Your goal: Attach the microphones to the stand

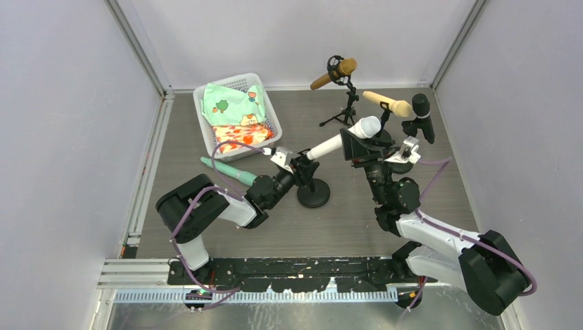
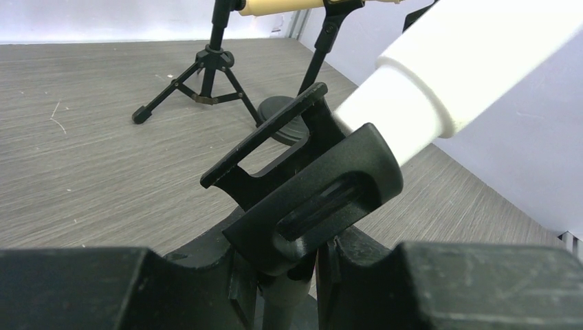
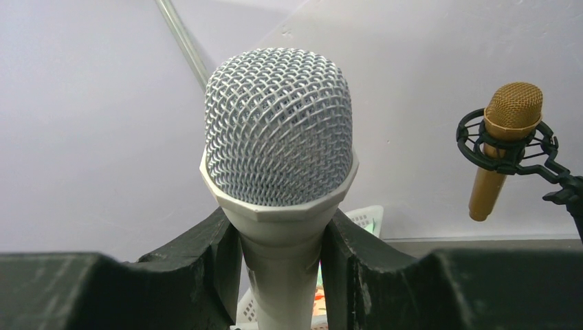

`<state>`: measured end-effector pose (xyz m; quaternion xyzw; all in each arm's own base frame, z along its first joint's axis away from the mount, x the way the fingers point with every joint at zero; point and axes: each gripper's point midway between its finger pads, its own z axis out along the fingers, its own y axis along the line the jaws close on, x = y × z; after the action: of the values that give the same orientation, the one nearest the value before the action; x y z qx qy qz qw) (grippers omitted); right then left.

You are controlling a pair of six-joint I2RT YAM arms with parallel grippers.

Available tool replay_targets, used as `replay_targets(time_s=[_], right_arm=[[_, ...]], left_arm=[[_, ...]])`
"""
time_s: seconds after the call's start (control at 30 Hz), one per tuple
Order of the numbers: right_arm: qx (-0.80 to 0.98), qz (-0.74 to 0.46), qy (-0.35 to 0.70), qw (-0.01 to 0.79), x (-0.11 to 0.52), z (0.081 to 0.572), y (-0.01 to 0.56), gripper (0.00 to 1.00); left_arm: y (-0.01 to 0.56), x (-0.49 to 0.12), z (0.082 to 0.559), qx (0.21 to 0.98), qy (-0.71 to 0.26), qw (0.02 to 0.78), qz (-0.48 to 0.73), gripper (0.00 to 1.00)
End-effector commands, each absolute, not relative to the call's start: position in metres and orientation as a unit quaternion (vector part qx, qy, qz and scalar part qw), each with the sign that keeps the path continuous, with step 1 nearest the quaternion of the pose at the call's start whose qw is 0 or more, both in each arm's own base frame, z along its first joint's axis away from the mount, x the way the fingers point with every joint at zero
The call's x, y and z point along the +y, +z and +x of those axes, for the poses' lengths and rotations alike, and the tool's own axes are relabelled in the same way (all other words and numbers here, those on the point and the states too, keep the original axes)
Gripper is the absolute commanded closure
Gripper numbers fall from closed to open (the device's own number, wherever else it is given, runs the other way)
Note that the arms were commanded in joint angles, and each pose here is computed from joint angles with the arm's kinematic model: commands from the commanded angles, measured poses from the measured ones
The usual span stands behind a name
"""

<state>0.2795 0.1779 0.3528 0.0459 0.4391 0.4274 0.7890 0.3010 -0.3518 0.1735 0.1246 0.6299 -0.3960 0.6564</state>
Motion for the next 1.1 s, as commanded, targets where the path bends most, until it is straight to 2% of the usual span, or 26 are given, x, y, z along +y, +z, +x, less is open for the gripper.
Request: replay_targets(time_s=[0.0, 0.27, 0.7, 1.07], right_arm=[[0.404, 0.035, 0.442, 0.800, 0.181, 0.275, 0.377, 0.99], [0.464, -0.013, 0.414, 0.783, 0.200, 0.287, 0.326, 0.99], [0.555, -0.107, 0.379, 0.733, 0.237, 0.278, 0.252, 0.99], [0.624, -0.101, 0.346, 0.693, 0.239, 0.285, 0.196, 0.99]], left_arm=[[0.209, -0.360, 0.295, 0.589, -0.442, 0.667, 0.112, 1.00], [0.216, -0.363, 0.294, 0.584, -0.454, 0.664, 0.109, 1.00], [0.224, -0.368, 0.292, 0.573, -0.462, 0.666, 0.120, 1.00], [0.226, -0.377, 0.285, 0.563, -0.469, 0.664, 0.151, 1.00]])
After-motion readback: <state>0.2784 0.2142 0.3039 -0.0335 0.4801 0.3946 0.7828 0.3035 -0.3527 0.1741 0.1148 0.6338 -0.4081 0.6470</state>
